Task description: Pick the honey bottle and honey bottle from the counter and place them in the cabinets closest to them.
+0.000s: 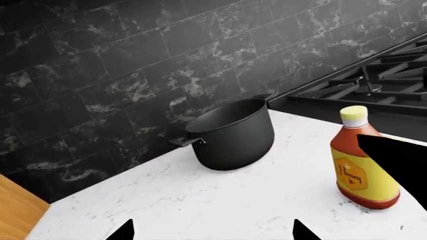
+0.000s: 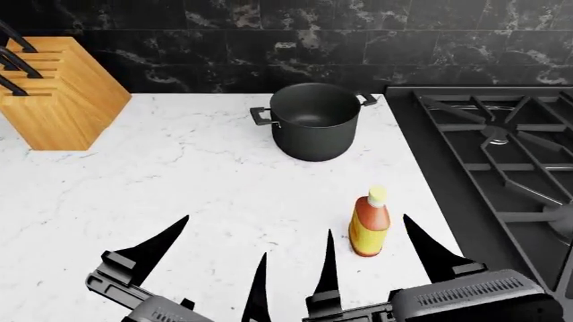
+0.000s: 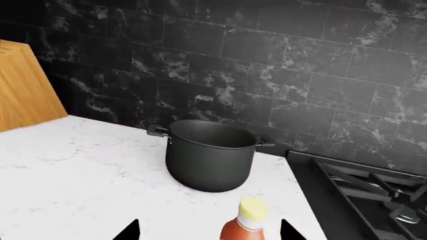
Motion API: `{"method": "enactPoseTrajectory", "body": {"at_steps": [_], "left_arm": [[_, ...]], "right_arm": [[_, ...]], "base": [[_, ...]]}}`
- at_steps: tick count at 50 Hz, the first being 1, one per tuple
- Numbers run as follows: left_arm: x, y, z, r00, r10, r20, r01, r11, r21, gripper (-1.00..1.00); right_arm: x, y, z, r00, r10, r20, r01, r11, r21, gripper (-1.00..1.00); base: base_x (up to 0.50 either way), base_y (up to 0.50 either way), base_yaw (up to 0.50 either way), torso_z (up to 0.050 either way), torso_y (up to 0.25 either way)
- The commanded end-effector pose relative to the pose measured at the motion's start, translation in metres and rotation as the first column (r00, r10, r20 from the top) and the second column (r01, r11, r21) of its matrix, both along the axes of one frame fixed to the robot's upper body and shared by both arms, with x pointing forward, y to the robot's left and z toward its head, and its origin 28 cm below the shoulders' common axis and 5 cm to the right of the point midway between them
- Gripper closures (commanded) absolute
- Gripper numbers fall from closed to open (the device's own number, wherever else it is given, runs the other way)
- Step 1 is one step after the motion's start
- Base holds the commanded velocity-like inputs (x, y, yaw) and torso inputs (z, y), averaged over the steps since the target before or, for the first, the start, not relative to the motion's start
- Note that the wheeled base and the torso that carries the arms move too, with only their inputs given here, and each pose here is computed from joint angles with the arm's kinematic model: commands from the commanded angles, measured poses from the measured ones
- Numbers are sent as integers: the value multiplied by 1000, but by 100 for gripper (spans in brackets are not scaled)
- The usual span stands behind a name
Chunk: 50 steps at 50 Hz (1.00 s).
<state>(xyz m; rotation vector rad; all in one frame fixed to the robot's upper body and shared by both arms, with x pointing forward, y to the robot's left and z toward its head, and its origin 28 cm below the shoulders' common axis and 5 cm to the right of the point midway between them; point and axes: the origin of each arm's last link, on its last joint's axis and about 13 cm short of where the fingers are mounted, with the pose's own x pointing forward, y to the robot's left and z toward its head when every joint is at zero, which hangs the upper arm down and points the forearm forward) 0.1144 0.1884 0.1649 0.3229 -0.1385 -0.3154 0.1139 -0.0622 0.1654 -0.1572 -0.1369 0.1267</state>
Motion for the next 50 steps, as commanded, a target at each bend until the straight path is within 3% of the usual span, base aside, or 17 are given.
{"method": "enactPoseTrajectory", "body": {"at_steps": [1, 12, 30, 50], "left_arm": [[0, 0, 0, 1000, 1, 0, -1, 1000, 1, -100], [0, 0, 1, 1000, 0, 1, 0, 1000, 3, -100], [-1, -1, 3, 1000, 1, 4, -1, 1000, 10, -100], [-1, -1, 1, 1000, 3, 2, -3, 1000, 10, -100]], "right_arm": [[8, -6, 3, 999, -40, 7, 40, 999, 11, -100], [25, -8, -2, 998, -46, -36, 46, 999, 5, -100], [78, -22, -13, 976, -74, -205, 79, 997, 20, -100], [85, -25, -23, 943, -29, -332, 59, 995, 83, -100]], "base": [[0, 0, 0, 0, 0], [0, 0, 0, 0, 0], [0, 0, 0, 0, 0], [0, 0, 0, 0, 0]]}}
